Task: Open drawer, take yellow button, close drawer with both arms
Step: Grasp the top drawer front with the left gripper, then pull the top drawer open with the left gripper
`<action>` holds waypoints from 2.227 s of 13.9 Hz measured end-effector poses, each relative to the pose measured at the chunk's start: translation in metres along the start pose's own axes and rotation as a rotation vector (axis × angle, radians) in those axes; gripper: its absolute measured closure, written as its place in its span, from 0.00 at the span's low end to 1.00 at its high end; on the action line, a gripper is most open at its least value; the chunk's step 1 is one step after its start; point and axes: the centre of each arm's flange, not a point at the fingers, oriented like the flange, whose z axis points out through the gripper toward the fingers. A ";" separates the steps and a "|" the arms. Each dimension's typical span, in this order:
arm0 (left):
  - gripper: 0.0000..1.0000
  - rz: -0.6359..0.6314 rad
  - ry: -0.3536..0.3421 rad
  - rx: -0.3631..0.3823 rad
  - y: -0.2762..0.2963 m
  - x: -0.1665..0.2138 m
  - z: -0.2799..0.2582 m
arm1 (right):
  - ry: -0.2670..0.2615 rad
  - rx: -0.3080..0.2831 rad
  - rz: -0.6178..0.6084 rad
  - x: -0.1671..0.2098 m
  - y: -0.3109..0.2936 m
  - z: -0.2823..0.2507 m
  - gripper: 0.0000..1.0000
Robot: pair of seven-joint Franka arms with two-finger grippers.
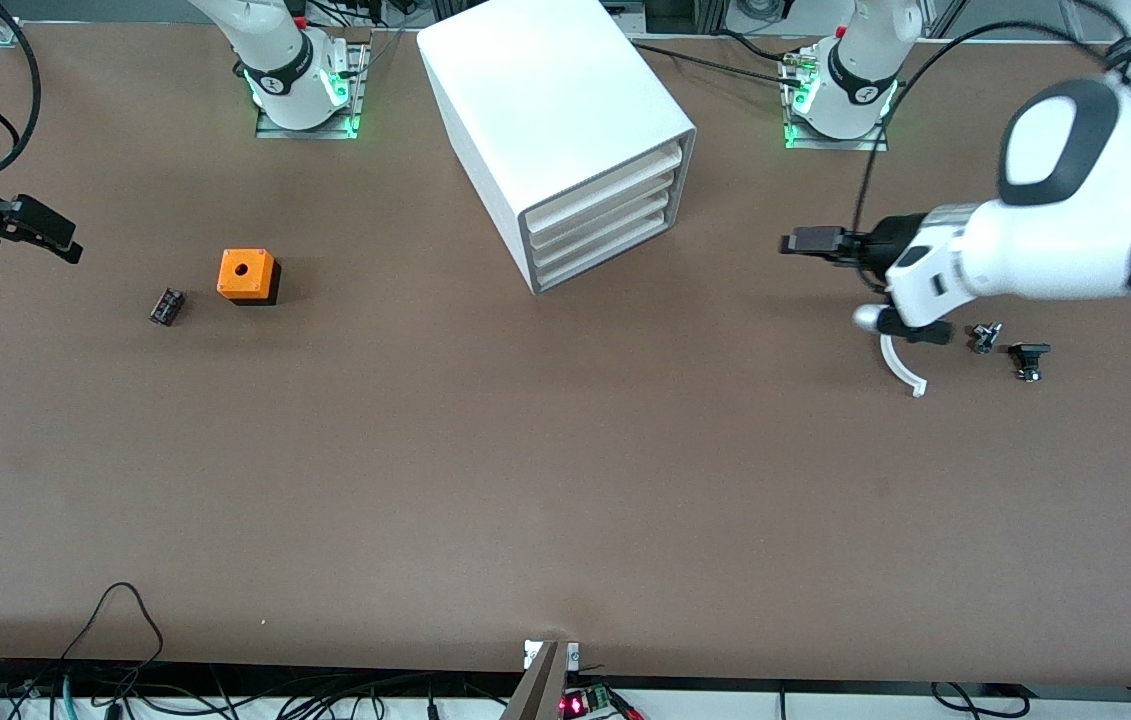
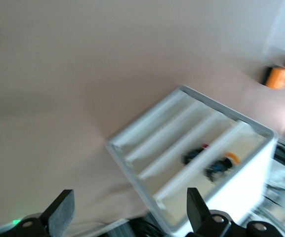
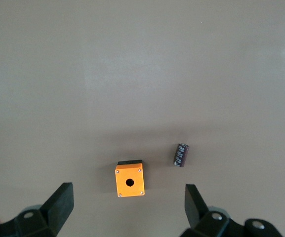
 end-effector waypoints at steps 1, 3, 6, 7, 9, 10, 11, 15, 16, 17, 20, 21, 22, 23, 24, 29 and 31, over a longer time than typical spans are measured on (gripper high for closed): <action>0.00 -0.022 -0.049 -0.111 -0.002 0.008 0.029 | 0.000 0.000 0.000 0.000 0.000 0.000 0.00; 0.00 0.016 -0.102 -0.260 -0.009 0.019 0.087 | 0.001 0.000 0.000 0.000 0.000 0.000 0.00; 0.00 0.115 -0.113 -0.347 -0.018 0.020 0.154 | 0.002 0.000 -0.002 0.000 -0.001 -0.001 0.00; 0.00 0.135 -0.125 -0.363 -0.020 0.016 0.168 | 0.003 0.000 -0.003 0.000 -0.001 -0.001 0.00; 0.00 0.157 -0.154 -0.376 -0.023 0.007 0.190 | 0.003 0.000 -0.003 0.000 -0.001 -0.002 0.00; 0.00 0.157 -0.169 -0.383 -0.023 0.003 0.199 | 0.002 0.000 -0.003 0.000 -0.001 -0.002 0.00; 0.00 0.156 -0.185 -0.391 -0.022 -0.002 0.209 | 0.001 0.000 -0.003 0.000 -0.001 -0.001 0.00; 0.02 0.172 -0.239 -0.383 -0.007 -0.020 0.241 | 0.000 0.000 -0.002 0.000 0.000 -0.001 0.00; 0.06 0.177 -0.249 -0.378 -0.003 -0.024 0.248 | -0.001 0.000 -0.002 0.000 0.000 -0.001 0.00; 0.06 0.181 -0.254 -0.373 -0.001 -0.026 0.253 | -0.002 0.000 -0.002 0.000 0.000 -0.001 0.00; 0.33 0.182 -0.260 -0.366 0.001 -0.030 0.259 | -0.004 0.000 -0.002 0.000 0.000 -0.001 0.00; 0.43 0.182 -0.258 -0.365 0.000 -0.030 0.259 | -0.004 0.000 -0.002 0.000 0.000 -0.001 0.00; 0.49 0.181 -0.248 -0.363 -0.001 -0.028 0.258 | -0.004 0.000 -0.002 -0.001 0.000 -0.001 0.00; 0.63 0.179 -0.236 -0.364 -0.001 -0.026 0.255 | -0.005 0.000 -0.002 -0.001 0.000 -0.001 0.00; 0.71 0.178 -0.219 -0.367 -0.002 -0.024 0.249 | -0.005 0.000 -0.002 0.000 0.000 -0.001 0.00; 0.84 0.139 0.027 -0.421 -0.053 0.025 0.148 | -0.014 -0.001 -0.002 0.001 -0.001 0.004 0.00; 0.84 0.132 0.084 -0.421 -0.062 0.033 0.130 | -0.019 -0.001 -0.003 0.002 -0.001 0.006 0.00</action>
